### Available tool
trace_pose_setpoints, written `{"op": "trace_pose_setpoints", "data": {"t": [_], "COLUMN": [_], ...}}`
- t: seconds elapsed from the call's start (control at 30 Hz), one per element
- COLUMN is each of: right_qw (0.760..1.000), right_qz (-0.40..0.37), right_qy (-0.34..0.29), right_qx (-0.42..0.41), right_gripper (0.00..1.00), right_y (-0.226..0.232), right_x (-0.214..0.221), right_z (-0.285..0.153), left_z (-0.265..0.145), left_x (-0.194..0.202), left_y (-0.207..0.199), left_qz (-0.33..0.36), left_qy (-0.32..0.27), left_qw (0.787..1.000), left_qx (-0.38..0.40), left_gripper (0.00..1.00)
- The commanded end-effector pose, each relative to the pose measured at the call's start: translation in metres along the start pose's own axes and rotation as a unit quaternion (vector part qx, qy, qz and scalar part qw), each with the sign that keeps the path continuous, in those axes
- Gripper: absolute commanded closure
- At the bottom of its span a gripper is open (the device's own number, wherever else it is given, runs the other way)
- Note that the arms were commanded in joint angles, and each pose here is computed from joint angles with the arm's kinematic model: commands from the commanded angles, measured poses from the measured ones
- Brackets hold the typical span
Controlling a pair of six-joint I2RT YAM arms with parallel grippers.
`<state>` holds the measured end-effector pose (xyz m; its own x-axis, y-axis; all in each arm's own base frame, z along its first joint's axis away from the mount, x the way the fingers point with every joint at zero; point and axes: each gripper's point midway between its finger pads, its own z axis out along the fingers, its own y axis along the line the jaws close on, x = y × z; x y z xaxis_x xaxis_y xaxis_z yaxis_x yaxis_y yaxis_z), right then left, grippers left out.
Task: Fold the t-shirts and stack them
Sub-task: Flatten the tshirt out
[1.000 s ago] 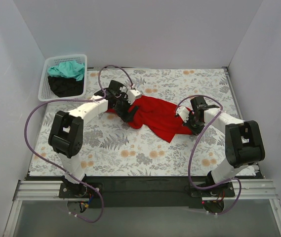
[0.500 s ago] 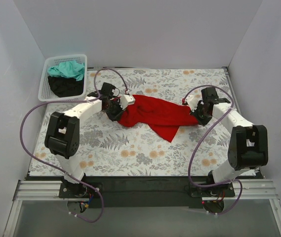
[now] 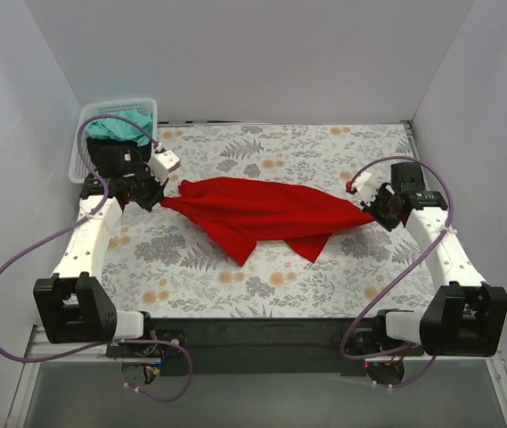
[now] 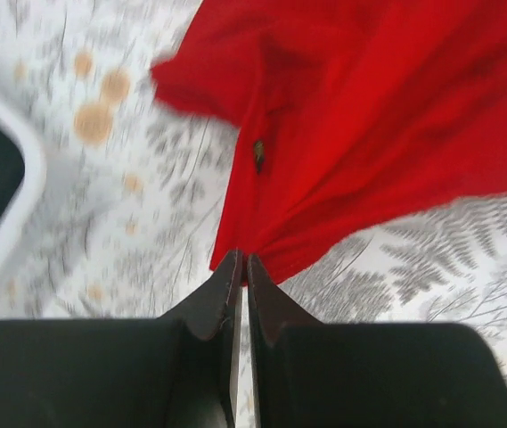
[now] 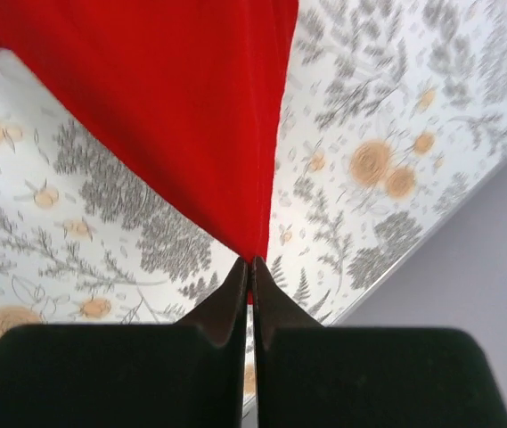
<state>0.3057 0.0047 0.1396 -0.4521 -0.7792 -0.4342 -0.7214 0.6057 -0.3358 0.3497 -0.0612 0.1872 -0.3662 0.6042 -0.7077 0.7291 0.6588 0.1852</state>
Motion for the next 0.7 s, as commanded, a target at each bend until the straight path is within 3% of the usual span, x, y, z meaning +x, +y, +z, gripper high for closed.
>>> {"op": "trace_pose_setpoints", "data": {"t": [0.0,0.3,0.43,0.5,0.57,0.67], "right_qw": [0.997,0.993,0.99,0.989,0.988,0.987], "right_qz": [-0.017,-0.008,-0.021,-0.022,-0.02,-0.018], "right_qy": [0.066,0.072,0.074,0.076,0.079,0.084], "right_qx": [-0.037,-0.089,-0.116,-0.127,-0.134,-0.134], "right_gripper": [0.99,0.99,0.99,0.99,0.99,0.99], "right_y": [0.019,0.048,0.072,0.083,0.09,0.094], "right_x": [0.049,0.06,0.061,0.066,0.069,0.074], "right_z": [0.011,0.029,0.032,0.033,0.033,0.033], "left_z": [-0.004,0.03,0.024,0.014,0.004,-0.013], "left_x": [0.052,0.107,0.094,0.079,0.073,0.067], "left_y": [0.031,0.03,0.036,0.025,0.005,-0.028], "left_qz": [-0.053,-0.061,-0.09,-0.068,-0.065,-0.039], "left_qy": [0.033,0.088,0.086,0.063,0.054,0.042], "left_qw": [0.997,0.994,0.992,0.996,0.996,0.995], "left_qx": [-0.04,-0.025,-0.026,0.002,0.035,0.079], "left_gripper": [1.0,1.0,0.81,0.57,0.51,0.5]}}
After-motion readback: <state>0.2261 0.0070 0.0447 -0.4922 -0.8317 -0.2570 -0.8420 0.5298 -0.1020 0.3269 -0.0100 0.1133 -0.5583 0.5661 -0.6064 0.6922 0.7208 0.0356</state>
